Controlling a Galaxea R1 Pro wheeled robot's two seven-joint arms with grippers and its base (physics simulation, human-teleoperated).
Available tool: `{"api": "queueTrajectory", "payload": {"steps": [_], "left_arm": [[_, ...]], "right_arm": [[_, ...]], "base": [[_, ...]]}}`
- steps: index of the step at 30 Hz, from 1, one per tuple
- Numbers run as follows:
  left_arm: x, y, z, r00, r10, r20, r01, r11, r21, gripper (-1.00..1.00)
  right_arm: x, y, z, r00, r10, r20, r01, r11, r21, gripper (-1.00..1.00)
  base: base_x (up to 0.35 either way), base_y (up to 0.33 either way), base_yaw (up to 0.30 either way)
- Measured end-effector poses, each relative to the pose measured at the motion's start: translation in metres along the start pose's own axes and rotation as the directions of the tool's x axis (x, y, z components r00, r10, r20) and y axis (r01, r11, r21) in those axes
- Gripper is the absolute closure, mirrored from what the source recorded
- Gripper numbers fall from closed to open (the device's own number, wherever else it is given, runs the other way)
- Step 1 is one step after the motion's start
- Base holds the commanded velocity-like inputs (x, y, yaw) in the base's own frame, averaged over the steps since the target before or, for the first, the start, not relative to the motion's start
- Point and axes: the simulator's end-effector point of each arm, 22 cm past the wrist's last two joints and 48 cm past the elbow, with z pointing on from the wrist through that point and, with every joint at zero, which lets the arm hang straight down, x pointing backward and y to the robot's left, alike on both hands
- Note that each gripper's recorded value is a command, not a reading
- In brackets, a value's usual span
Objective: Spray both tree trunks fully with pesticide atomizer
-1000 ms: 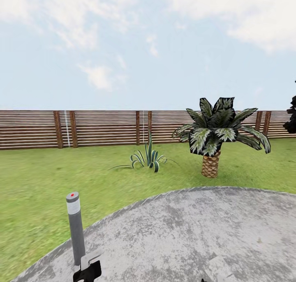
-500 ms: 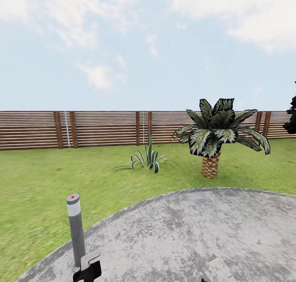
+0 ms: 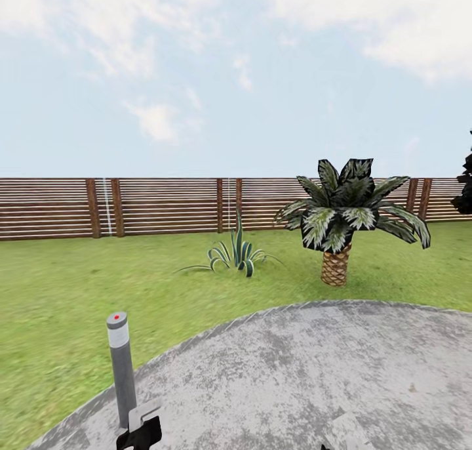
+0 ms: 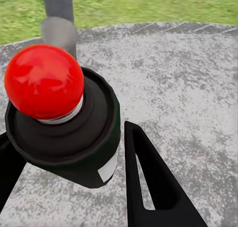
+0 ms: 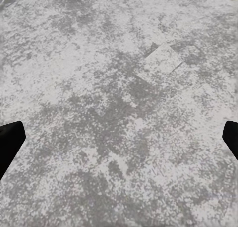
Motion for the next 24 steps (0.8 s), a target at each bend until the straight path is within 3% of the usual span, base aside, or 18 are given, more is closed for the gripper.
{"api": "queueTrajectory", "payload": {"steps": [24], "left_arm": [[-0.02, -0.002, -0.02, 1.0, 0.0, -0.001, 0.0, 1.0, 0.0, 1.0]], "right_arm": [[-0.019, 0.001, -0.022, 1.0, 0.0, -0.001, 0.0, 1.0, 0.0, -1.0]], "base": [[0.0, 0.0, 0.0]]}}
